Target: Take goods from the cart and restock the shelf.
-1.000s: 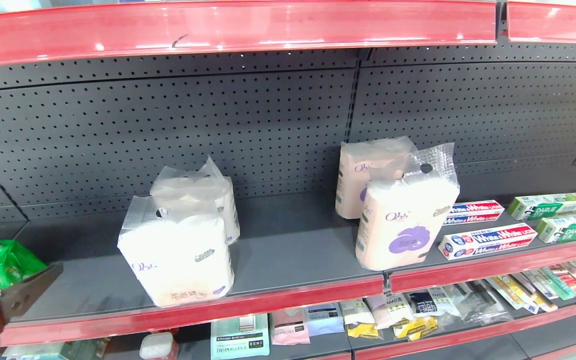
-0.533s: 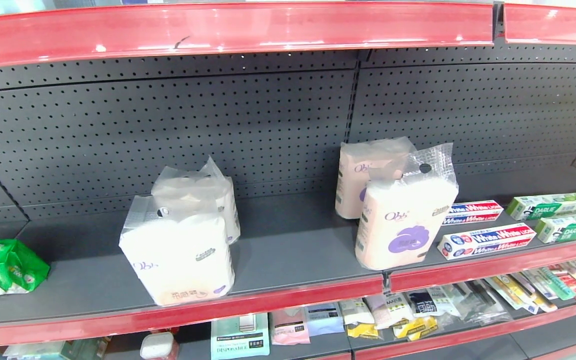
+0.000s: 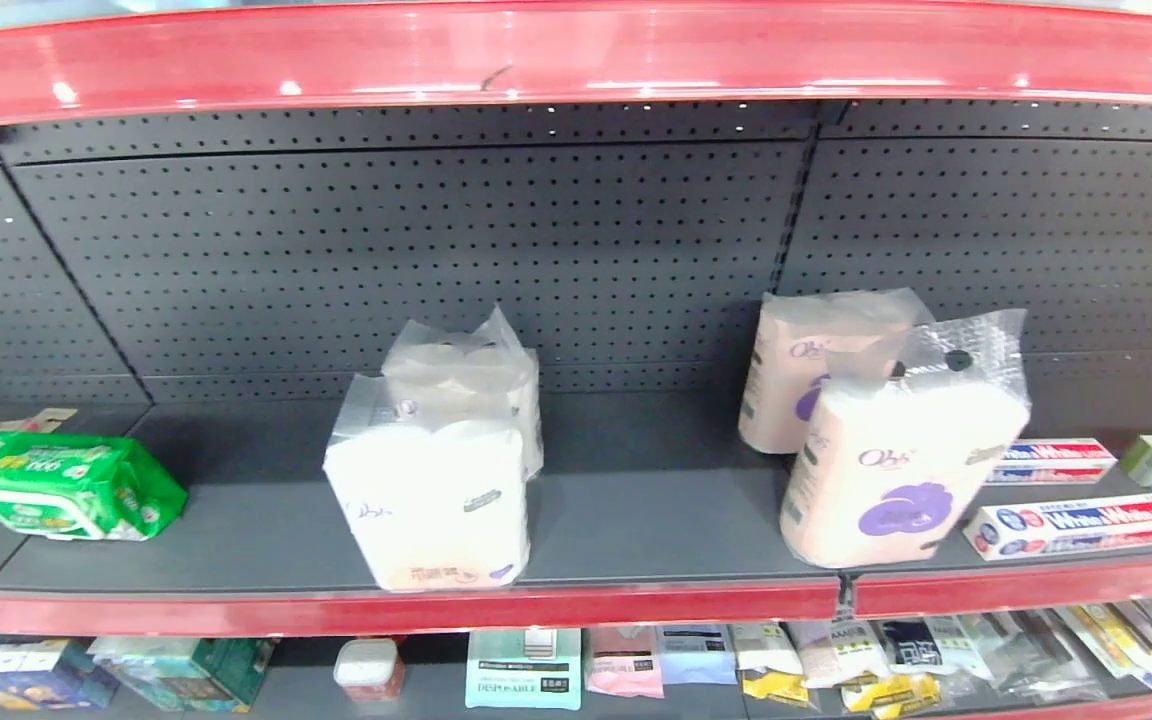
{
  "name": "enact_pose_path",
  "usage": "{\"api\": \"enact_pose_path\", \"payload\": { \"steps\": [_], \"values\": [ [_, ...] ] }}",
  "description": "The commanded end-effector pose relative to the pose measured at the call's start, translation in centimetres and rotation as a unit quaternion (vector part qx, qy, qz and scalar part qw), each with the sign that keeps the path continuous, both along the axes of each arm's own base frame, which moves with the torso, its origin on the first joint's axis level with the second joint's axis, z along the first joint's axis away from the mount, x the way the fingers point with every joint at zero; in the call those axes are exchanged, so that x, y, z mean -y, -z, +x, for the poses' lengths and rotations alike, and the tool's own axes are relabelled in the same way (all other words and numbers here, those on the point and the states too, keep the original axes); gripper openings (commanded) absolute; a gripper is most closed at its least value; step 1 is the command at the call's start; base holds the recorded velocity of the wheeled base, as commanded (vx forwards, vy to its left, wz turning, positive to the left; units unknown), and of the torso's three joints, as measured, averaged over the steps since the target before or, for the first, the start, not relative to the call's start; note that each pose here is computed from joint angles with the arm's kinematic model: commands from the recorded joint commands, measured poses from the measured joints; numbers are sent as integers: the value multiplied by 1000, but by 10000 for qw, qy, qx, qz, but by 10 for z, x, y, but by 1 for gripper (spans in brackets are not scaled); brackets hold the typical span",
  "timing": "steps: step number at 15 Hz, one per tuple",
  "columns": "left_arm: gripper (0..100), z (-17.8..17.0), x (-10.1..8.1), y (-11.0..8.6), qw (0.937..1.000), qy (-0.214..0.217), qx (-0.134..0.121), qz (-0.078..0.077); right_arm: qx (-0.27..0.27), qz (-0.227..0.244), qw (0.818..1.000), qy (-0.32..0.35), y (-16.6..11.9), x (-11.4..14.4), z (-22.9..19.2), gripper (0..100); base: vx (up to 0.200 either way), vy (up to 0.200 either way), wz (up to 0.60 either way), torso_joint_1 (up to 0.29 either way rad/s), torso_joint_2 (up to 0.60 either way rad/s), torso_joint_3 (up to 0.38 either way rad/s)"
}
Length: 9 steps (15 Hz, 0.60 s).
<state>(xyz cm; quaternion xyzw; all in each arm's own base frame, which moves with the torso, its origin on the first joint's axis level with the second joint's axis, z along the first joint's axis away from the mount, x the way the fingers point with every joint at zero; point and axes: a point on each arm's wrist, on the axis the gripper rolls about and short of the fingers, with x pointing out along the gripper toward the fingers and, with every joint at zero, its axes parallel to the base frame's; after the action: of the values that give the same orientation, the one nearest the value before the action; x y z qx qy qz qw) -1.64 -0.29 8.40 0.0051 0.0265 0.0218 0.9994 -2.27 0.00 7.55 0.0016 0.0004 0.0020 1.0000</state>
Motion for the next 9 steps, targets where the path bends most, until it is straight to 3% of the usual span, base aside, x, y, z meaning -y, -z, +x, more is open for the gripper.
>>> {"api": "enact_pose_path", "payload": {
  "steps": [1, 6, 9],
  "values": [
    [100, 0, 0, 1, 10000, -10, -27, -5, -3, -1, 10000, -3, 0, 0, 0, 100, 0, 0, 0, 0, 0, 0],
    [100, 1, 0, 1, 9999, -101, -13, 9, -3, 7, 10000, -3, 0, 0, 0, 100, 0, 0, 0, 0, 0, 0],
    [100, 1, -1, 1, 9997, -229, -8, -75, -3, -16, 10000, -3, 0, 0, 0, 100, 0, 0, 0, 0, 0, 0]
  ]
}}
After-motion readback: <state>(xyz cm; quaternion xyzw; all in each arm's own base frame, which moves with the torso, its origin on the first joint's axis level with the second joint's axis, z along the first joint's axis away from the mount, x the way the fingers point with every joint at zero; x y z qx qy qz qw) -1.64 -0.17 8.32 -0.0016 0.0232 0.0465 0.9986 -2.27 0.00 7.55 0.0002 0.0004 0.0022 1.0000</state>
